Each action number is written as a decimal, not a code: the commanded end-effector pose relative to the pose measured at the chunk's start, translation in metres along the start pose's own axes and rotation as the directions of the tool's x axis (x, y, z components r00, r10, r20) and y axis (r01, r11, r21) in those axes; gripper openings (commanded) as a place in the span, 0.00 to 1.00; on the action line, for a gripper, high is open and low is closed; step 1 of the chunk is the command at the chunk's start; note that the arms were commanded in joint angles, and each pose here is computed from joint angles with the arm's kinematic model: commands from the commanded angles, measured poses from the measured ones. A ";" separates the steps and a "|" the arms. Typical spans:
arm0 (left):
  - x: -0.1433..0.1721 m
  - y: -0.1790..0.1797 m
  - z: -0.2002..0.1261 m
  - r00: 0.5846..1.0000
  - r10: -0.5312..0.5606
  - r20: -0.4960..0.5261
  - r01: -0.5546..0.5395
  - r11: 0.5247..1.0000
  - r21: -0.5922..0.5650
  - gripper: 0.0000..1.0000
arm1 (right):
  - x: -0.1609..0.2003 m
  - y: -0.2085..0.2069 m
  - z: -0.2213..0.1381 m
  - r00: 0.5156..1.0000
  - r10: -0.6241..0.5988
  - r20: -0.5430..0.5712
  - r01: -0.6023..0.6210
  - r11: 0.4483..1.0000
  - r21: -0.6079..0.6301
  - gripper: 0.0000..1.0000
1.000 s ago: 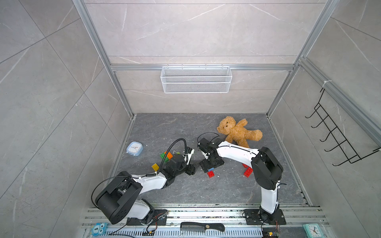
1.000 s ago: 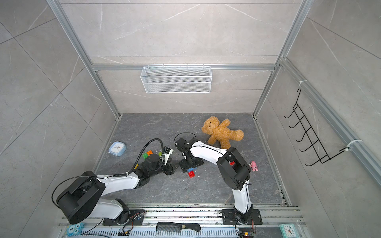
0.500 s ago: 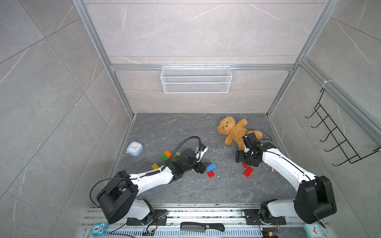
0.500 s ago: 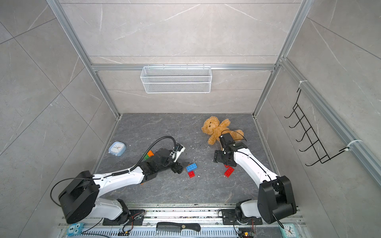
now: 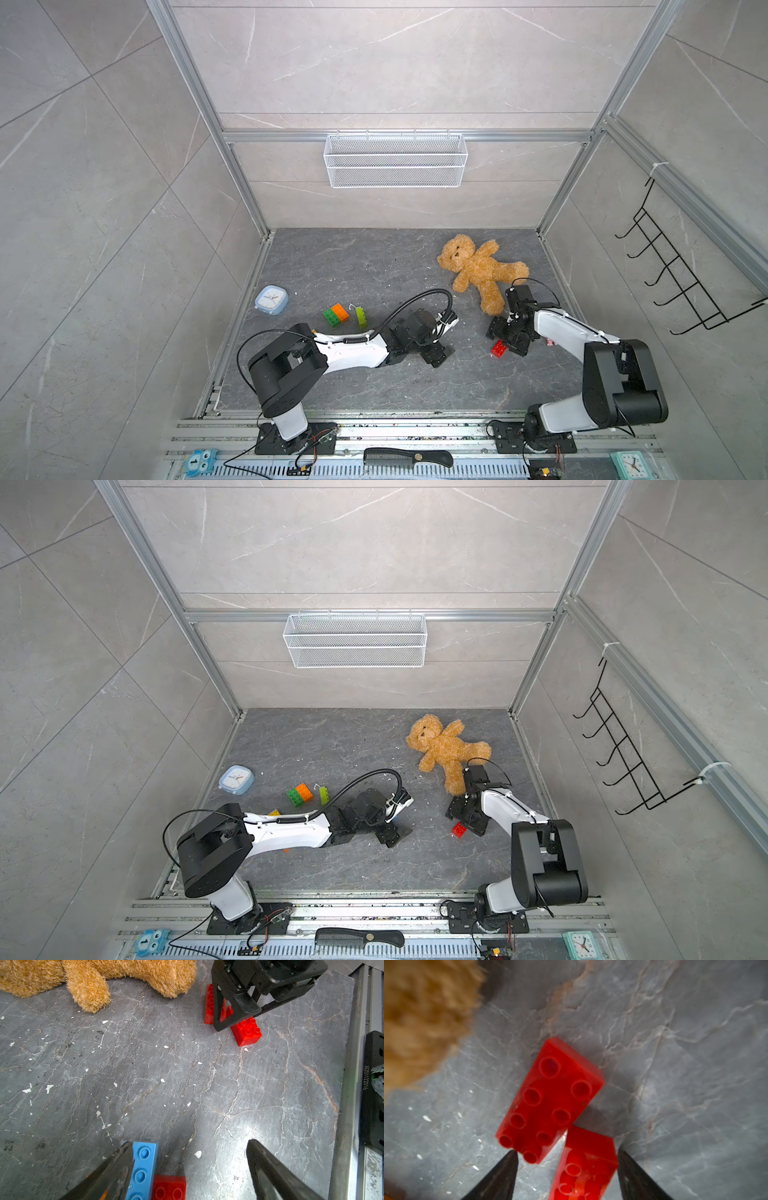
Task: Assemble a rectangle with lego
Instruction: Move the lego brick at the center of the board, then adjust the lego brick at the center of the board.
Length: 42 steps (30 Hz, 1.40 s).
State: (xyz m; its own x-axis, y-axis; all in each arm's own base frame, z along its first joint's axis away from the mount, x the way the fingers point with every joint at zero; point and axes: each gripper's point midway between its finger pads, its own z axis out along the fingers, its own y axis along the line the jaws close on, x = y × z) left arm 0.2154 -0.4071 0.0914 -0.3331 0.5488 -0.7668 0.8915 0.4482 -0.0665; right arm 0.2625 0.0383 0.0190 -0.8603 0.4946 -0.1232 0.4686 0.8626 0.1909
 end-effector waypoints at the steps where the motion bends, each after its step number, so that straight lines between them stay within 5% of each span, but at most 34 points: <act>1: -0.003 0.005 -0.004 0.999 0.034 0.012 -0.033 0.999 -0.026 0.87 | 0.029 0.030 0.007 0.998 0.005 -0.062 -0.009 0.997 -0.076 0.74; 10: 0.001 0.021 -0.021 0.997 -0.055 0.058 0.059 0.996 -0.060 0.87 | 0.071 0.101 -0.019 0.976 -0.181 -0.117 0.152 0.963 -0.223 0.75; 16: 0.013 0.047 -0.051 0.982 -0.152 0.110 0.160 0.984 -0.075 0.87 | 0.067 0.065 -0.022 0.937 -0.325 -0.130 0.318 0.946 -0.066 0.81; 20: 0.017 0.052 -0.056 0.976 -0.179 0.127 0.190 0.978 -0.080 0.87 | 0.040 0.080 -0.024 0.895 -0.444 -0.037 0.443 0.896 -0.026 0.81; 24: 0.019 0.052 -0.054 0.970 -0.201 0.136 0.212 0.974 -0.073 0.87 | 0.025 0.103 -0.011 0.848 -0.527 -0.058 0.525 0.850 -0.037 0.80; 30: 0.028 0.066 -0.061 0.961 -0.233 0.146 0.252 0.959 -0.130 0.88 | 0.033 0.113 0.013 0.837 -0.535 -0.116 0.527 0.845 -0.091 0.76; 42: 0.044 0.090 -0.076 0.949 -0.276 0.155 0.302 0.935 -0.186 0.88 | 0.113 0.087 -0.015 0.827 -0.520 -0.213 0.501 0.854 -0.140 0.80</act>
State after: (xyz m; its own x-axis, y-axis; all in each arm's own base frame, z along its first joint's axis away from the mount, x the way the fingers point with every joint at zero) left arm 0.2521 -0.2895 0.0869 -0.5291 0.3296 -0.7819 0.6872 0.7069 -0.1671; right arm 0.2247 0.1631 0.0346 -0.9966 -0.0671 -0.0472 -0.0762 0.9702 0.2300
